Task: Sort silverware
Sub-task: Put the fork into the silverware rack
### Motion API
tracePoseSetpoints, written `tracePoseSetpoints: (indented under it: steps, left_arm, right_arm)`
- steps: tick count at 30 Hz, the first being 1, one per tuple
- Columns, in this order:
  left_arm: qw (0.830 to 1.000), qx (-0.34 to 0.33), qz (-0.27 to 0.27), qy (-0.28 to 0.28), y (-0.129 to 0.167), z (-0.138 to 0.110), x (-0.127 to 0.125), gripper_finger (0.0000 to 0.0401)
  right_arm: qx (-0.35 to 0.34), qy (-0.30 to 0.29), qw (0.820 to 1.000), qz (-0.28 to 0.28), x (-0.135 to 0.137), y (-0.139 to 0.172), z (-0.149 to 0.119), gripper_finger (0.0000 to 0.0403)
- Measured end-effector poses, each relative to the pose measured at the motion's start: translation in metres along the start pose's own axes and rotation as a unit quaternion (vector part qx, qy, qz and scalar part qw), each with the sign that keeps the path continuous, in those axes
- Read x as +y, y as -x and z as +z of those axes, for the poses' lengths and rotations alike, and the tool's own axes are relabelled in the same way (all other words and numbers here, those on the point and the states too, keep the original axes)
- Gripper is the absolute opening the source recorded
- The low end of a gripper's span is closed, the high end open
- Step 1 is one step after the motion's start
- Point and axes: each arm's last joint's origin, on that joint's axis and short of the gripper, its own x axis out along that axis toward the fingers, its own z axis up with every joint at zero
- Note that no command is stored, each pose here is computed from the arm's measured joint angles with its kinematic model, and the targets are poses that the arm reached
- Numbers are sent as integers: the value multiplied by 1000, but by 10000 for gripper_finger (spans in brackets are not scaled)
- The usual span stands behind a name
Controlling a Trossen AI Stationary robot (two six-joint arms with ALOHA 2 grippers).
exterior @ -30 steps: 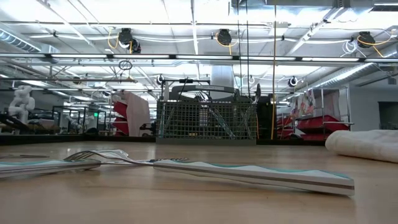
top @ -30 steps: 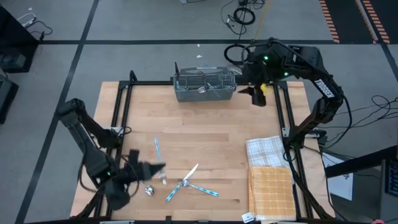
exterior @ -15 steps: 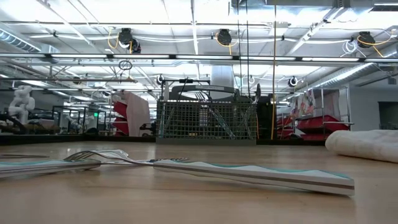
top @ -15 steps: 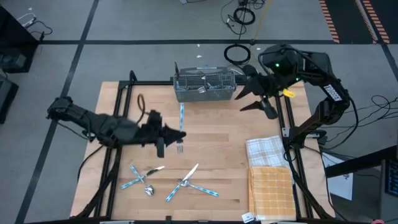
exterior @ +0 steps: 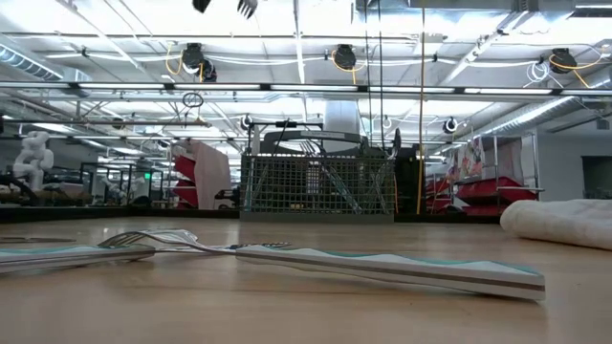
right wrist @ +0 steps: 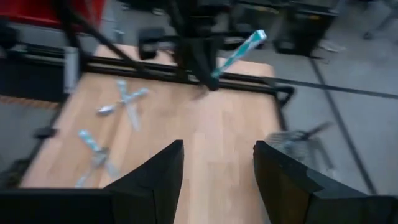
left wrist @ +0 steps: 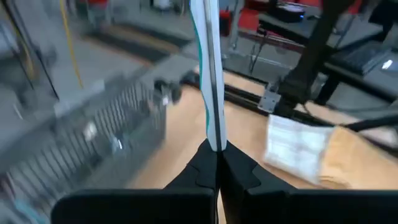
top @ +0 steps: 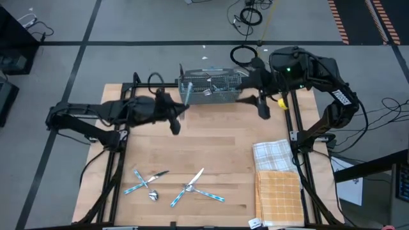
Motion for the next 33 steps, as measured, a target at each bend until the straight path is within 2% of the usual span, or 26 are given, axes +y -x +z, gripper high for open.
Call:
tracePoseSetpoints:
  steps: [2,5,7,9,13,16,19,21,24,28,31,33]
  left_arm:
    - [997,28,-13,69,-4,-1,11,4]
    - [984,65,-74,148,-11,0,21,4]
    - [967,78,-128,207,-14,4,25,4]
    - [948,93,-189,239,-17,8,29,4]
    - [893,85,-302,322,-19,24,32,4]
    - [843,69,-363,392,-17,41,39,4]
    - [795,77,-376,470,-17,49,49,4]
    - [772,73,-373,509,-16,53,56,4]
    - [746,80,-354,559,-20,54,66,4]
    - [724,47,-308,615,-35,53,77,4]
    - [701,12,-356,618,-46,61,77,4]
    - [665,7,-399,631,-56,65,72,4]
  right_arm:
    - [-6,1,1000,-10,-1,-1,2,180]
    - [-19,3,1000,-10,-2,-7,5,180]
    - [-14,6,1000,-9,-3,-15,6,180]
    - [2,10,1000,-7,-3,-24,5,180]
    - [39,30,999,4,-3,-45,1,180]
    - [48,59,997,22,6,-56,1,180]
    - [32,106,993,35,22,-59,6,180]
    - [11,141,990,15,33,-60,12,180]
    - [-1,205,978,-31,48,-60,18,180]
    - [-18,273,959,-76,60,-63,26,180]
    - [-21,300,950,-87,60,-67,28,180]
    - [-13,304,948,-94,55,-72,27,180]
